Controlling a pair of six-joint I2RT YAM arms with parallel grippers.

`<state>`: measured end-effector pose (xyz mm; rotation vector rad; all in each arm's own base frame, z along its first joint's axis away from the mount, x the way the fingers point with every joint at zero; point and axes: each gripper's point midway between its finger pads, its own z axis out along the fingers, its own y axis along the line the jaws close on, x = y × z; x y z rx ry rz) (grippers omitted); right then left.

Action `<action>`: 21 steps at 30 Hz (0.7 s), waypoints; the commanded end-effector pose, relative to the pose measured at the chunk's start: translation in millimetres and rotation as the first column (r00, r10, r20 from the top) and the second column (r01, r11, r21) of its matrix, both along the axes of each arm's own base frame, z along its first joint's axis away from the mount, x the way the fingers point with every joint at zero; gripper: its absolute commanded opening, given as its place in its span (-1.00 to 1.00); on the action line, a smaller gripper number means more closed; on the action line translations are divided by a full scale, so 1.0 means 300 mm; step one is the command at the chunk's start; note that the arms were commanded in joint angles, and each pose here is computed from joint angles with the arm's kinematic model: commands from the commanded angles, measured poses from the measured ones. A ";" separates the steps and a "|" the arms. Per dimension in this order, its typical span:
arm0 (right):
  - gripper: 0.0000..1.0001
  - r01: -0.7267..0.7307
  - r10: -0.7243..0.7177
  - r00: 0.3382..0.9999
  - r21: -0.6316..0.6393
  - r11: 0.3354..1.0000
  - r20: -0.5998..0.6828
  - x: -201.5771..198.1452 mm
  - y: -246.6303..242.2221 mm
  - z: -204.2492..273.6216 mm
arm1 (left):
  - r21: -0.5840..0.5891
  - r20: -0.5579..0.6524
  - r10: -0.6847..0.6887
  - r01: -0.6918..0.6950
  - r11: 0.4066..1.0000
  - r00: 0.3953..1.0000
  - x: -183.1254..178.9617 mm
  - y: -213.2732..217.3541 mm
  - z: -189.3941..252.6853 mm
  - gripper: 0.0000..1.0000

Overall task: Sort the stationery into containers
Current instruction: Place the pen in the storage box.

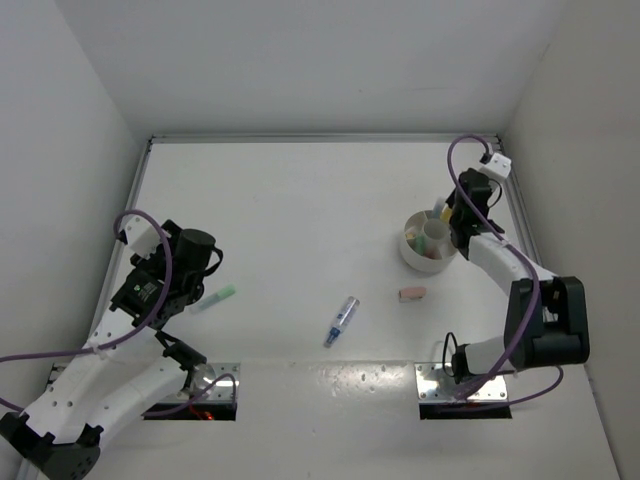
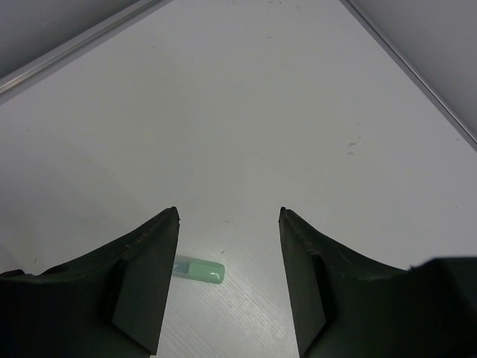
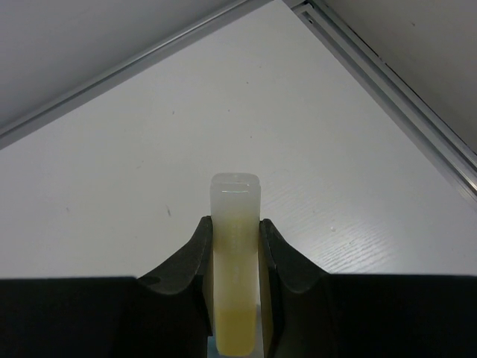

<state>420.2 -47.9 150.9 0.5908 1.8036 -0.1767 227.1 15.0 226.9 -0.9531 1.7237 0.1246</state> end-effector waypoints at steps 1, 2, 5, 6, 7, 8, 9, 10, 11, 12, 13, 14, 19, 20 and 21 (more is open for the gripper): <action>-1.00 0.000 0.000 0.999 -0.010 1.000 0.050 0.025 -0.005 0.024 | -0.002 0.014 0.008 -0.008 1.000 1.000 0.003 0.008 0.009 0.23; -1.00 -0.009 0.009 0.999 -0.007 1.000 0.048 0.022 0.000 0.014 | -0.002 0.014 0.008 -0.008 1.000 1.000 0.003 0.008 0.009 0.23; -1.00 -0.009 0.009 1.000 -0.008 1.000 0.027 0.017 0.000 -0.015 | -0.002 0.014 0.008 -0.008 1.000 1.000 0.003 0.008 0.009 0.23; -1.00 -0.020 0.020 0.999 -0.004 1.000 0.027 0.019 0.007 -0.017 | -0.002 0.014 0.008 -0.008 1.000 1.000 0.003 0.008 0.009 0.23; -1.00 -0.030 0.030 0.999 0.000 1.000 0.027 0.021 0.013 -0.017 | -0.002 0.014 0.008 -0.008 1.000 1.000 0.003 0.008 0.009 0.23; -1.00 -0.031 0.031 0.999 0.000 1.000 0.027 0.021 0.013 -0.017 | -0.002 0.014 0.008 -0.008 1.000 1.000 0.003 0.008 0.009 0.23; -0.94 -0.043 0.043 0.999 0.004 0.999 0.018 0.016 0.020 -0.031 | -0.006 0.022 0.008 -0.008 1.000 1.000 0.000 0.010 0.015 0.23; -0.86 -0.055 0.055 0.998 0.008 0.998 0.018 0.018 0.027 -0.032 | -0.006 0.022 0.008 -0.008 1.000 1.000 0.000 0.010 0.015 0.23; -0.76 -0.055 0.055 0.998 0.008 0.998 0.018 0.018 0.027 -0.032 | -0.006 0.022 0.008 -0.008 1.000 1.000 0.000 0.010 0.015 0.23; -0.58 -0.069 0.069 0.997 0.013 0.997 0.018 0.020 0.036 -0.033 | -0.006 0.022 0.008 -0.008 1.000 1.000 0.000 0.010 0.015 0.23; -0.53 -0.078 0.078 0.997 0.016 0.997 0.018 0.021 0.041 -0.034 | -0.006 0.022 0.008 -0.008 1.000 1.000 0.000 0.010 0.015 0.23; -0.50 -0.078 0.078 0.997 0.016 0.997 0.018 0.021 0.041 -0.034 | -0.006 0.022 0.008 -0.008 1.000 1.000 0.000 0.010 0.015 0.23; -0.31 -0.087 0.087 0.996 0.020 0.996 0.010 0.011 0.046 -0.040 | 0.001 0.017 0.004 -0.004 1.000 1.000 -0.001 0.011 0.014 0.23; -0.27 -0.087 0.087 0.996 0.019 0.996 0.019 0.010 0.046 -0.028 | 0.001 0.017 0.004 -0.004 1.000 1.000 -0.001 0.011 0.014 0.23; -0.16 -0.087 0.087 0.996 0.019 0.996 0.020 0.010 0.046 -0.028 | 0.001 0.017 0.004 -0.004 1.000 1.000 -0.001 0.011 0.014 0.23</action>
